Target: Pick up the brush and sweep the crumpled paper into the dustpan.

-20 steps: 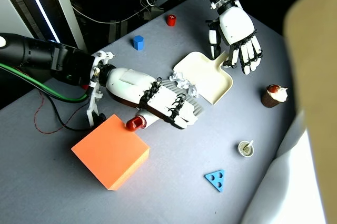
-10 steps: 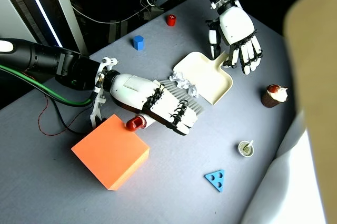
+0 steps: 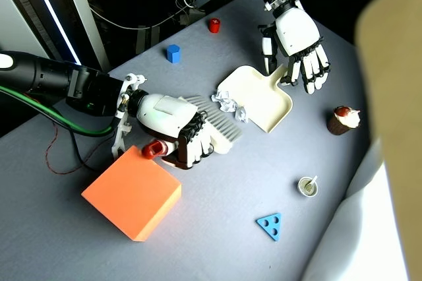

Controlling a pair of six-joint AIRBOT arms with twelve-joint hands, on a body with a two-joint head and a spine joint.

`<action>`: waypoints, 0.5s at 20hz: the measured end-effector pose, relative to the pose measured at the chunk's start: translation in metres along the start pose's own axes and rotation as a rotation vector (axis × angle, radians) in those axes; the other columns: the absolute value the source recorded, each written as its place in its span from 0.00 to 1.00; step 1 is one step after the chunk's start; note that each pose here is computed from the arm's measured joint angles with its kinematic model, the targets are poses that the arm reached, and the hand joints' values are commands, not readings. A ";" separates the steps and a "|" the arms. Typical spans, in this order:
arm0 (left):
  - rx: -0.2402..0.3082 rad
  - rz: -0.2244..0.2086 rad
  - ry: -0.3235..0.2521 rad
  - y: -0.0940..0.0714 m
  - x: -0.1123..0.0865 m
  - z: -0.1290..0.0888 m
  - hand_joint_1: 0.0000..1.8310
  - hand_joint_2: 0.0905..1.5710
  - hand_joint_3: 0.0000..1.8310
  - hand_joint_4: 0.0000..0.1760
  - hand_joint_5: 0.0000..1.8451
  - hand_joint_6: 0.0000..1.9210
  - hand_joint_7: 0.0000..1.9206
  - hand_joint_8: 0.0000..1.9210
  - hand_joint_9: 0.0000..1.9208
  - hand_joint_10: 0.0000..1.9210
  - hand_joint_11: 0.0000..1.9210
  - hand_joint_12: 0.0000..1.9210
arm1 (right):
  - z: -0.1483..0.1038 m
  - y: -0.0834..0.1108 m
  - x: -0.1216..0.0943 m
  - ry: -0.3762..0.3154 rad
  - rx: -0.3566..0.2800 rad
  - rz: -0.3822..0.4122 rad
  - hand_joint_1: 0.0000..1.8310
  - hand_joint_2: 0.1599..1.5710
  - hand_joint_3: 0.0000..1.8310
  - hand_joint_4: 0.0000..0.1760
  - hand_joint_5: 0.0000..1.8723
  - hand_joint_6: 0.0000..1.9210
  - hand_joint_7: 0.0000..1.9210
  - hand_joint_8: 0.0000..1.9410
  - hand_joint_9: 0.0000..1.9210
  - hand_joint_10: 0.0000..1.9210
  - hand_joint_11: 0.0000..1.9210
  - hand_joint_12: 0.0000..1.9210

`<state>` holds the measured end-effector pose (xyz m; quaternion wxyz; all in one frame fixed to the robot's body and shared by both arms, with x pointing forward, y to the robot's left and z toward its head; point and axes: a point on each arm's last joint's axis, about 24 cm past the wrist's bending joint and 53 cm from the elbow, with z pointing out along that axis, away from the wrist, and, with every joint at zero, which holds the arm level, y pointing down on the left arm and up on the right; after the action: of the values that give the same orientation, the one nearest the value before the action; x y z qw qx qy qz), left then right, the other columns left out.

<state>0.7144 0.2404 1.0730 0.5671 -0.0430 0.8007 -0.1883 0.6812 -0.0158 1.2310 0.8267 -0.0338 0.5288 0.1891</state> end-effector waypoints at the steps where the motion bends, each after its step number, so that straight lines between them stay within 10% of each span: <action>1: 0.000 0.000 0.000 0.000 0.000 0.000 0.58 0.71 0.00 0.00 0.50 0.55 0.17 0.00 0.14 0.00 0.00 0.37 | -0.001 0.002 -0.005 -0.006 -0.014 -0.015 0.74 0.70 0.00 0.00 0.57 1.00 0.64 1.00 0.78 1.00 0.85 1.00; 2: 0.000 0.000 0.000 0.000 0.000 0.000 0.57 0.72 0.00 0.14 0.50 0.56 0.17 0.00 0.13 0.00 0.00 0.36 | -0.003 0.003 -0.008 -0.006 -0.031 -0.022 0.74 0.70 0.00 0.00 0.57 1.00 0.64 1.00 0.78 1.00 0.86 1.00; 3: 0.000 -0.001 0.000 0.000 0.000 0.000 0.59 0.71 0.00 0.00 0.50 0.56 0.17 0.00 0.13 0.00 0.00 0.36 | -0.004 0.004 -0.012 -0.005 -0.051 -0.032 0.75 0.71 0.00 0.00 0.56 1.00 0.64 1.00 0.78 1.00 0.85 1.00; 7: 0.001 0.001 -0.002 0.000 0.000 0.000 0.57 0.72 0.00 0.11 0.49 0.57 0.16 0.00 0.13 0.00 0.00 0.35 | -0.002 0.006 -0.029 0.007 -0.085 -0.074 0.74 0.73 0.00 0.00 0.53 1.00 0.60 1.00 0.75 1.00 0.82 1.00; 10: 0.002 0.000 -0.002 -0.001 0.000 0.000 0.58 0.72 0.00 0.00 0.49 0.58 0.16 0.00 0.12 0.00 0.00 0.34 | 0.008 0.016 -0.061 -0.023 -0.121 -0.155 0.74 0.74 0.00 0.00 0.51 1.00 0.59 1.00 0.73 1.00 0.80 1.00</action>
<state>0.7140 0.2394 1.0734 0.5678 -0.0427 0.8000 -0.1892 0.6605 -0.0156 1.2910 0.8415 -0.1222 0.5026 0.1564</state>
